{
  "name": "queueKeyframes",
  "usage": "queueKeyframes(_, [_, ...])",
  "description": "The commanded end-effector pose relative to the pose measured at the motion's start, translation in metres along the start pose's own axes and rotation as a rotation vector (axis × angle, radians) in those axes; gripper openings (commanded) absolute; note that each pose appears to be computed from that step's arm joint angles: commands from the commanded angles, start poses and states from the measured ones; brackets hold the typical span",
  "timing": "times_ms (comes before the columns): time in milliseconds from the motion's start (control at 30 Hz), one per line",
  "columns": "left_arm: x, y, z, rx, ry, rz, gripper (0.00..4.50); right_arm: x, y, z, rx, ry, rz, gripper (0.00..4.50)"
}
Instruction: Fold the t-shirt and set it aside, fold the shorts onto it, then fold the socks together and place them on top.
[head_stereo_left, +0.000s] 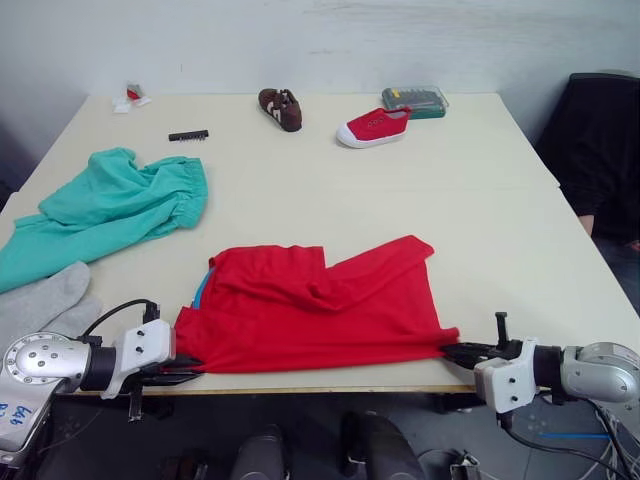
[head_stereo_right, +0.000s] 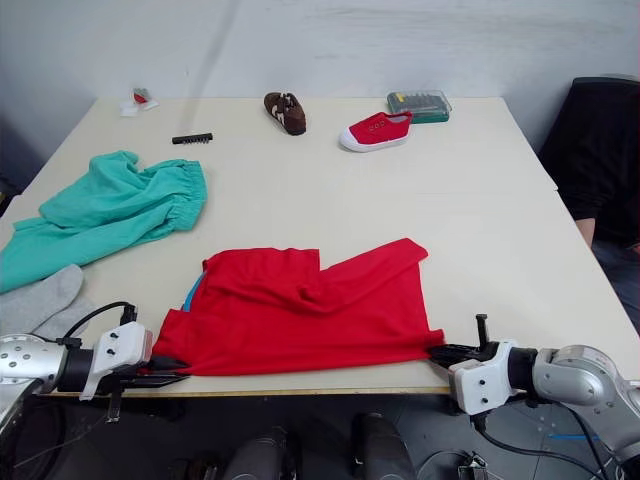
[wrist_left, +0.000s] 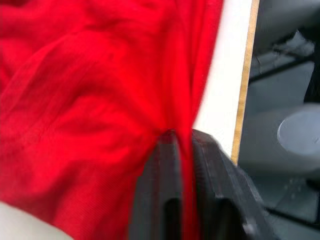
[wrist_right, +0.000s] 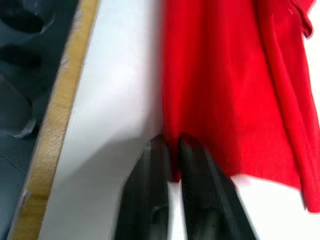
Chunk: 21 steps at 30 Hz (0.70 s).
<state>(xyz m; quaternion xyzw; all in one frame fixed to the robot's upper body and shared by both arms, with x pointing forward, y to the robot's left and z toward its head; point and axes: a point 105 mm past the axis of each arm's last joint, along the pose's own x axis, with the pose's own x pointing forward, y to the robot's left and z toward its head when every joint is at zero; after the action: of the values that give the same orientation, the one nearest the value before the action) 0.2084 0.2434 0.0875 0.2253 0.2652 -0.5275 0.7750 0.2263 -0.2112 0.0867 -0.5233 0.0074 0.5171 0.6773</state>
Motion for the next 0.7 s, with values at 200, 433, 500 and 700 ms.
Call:
queueKeyframes(200, [-0.036, 0.012, 0.063, -0.274, -0.301, -0.072, 2.54, -0.017, -0.03, 0.045, 0.518, -0.21, -0.114, 2.34])
queueKeyframes(433, [-0.001, 0.01, 0.066, -0.175, -0.241, -0.128, 0.6, 0.014, -0.034, 0.073, 0.663, -0.32, -0.085, 0.23])
queueKeyframes(500, [0.015, 0.006, 0.06, -0.122, -0.187, -0.147, 0.02, 0.027, -0.025, 0.077, 0.619, -0.3, -0.035, 0.0])
queueKeyframes(700, [0.042, 0.007, 0.039, -0.053, -0.063, -0.129, 0.02, 0.051, 0.001, 0.055, 0.529, -0.146, 0.028, 0.0])
